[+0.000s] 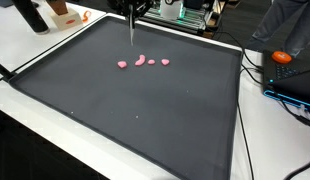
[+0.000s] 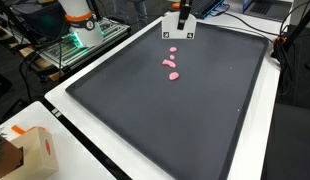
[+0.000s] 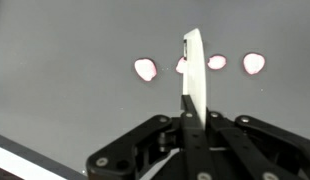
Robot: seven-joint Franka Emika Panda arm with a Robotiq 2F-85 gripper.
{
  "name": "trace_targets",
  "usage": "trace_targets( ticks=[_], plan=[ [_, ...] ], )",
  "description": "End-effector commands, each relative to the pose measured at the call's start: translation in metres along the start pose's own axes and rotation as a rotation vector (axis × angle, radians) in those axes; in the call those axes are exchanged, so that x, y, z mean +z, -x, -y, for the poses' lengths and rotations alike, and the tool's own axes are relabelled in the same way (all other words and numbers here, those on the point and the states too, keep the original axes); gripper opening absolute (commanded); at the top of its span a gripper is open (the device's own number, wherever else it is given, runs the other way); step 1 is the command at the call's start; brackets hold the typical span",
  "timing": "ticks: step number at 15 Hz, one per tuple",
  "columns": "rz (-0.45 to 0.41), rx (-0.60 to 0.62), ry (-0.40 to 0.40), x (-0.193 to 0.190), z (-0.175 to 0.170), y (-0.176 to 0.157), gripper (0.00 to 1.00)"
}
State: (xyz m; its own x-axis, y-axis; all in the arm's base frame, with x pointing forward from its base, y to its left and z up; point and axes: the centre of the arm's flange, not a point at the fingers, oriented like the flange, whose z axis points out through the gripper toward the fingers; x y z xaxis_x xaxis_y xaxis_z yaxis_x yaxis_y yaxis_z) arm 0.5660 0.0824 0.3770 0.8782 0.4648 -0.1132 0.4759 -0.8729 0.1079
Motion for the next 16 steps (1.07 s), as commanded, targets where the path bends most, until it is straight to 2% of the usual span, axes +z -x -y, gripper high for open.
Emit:
trace_targets(
  ticks=[1, 8, 9, 16],
  plan=[
    [-0.001, 0.000, 0.002, -0.003, 0.004, 0.001, 0.04],
    [-0.003, 0.001, 0.003, -0.006, 0.007, 0.002, 0.04],
    [-0.003, 0.001, 0.003, -0.006, 0.007, 0.002, 0.01],
    [-0.078, -0.032, -0.027, 0.033, -0.025, -0.003, 0.01]
  ],
)
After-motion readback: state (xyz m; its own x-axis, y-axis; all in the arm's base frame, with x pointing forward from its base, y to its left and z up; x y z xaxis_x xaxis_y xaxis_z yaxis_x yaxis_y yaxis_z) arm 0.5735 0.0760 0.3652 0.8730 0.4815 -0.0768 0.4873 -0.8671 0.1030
